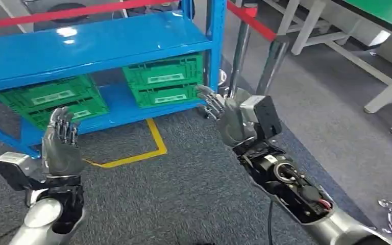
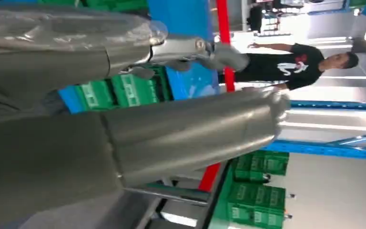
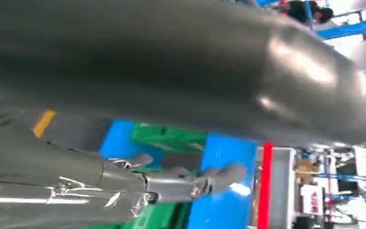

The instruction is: Take the parts from the cabinet and place them on the table.

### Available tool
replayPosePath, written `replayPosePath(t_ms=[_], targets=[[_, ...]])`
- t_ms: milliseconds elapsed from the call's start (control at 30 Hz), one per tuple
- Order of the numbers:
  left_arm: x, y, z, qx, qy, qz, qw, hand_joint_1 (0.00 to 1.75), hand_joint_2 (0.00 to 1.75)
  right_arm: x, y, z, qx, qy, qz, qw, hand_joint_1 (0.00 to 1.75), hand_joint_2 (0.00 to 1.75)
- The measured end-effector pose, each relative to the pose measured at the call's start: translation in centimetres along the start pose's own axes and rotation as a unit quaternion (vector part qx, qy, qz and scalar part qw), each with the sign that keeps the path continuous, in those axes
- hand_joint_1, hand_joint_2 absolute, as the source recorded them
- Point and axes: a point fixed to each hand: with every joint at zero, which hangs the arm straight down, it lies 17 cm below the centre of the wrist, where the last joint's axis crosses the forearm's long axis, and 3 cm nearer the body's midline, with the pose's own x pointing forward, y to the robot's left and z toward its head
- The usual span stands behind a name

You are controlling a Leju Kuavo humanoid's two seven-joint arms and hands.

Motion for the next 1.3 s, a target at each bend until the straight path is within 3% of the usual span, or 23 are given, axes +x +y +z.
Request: replayPosePath(t_ms=[433, 533, 1300], targets=[[-0.3, 0.2, 0.1, 0.001, 0.003, -0.001, 1.0, 0.0, 0.0, 0.5, -0.1, -0.4, 0.001, -0.005, 0.003, 1.0, 0.0, 0.0], [1.1, 0.0, -0.6, 0.0, -0.015, 0.001, 1.0, 0.0, 0.0, 1.8, 0.1, -0.7, 0.006, -0.021, 0.003, 1.0, 0.0, 0.0], [0.6, 0.4, -0.5, 0.005, -0.005, 0.004, 1.0, 0.0, 0.0, 0.8, -0.2, -0.3, -0.003, -0.006, 0.009, 1.0, 0.0, 0.0]])
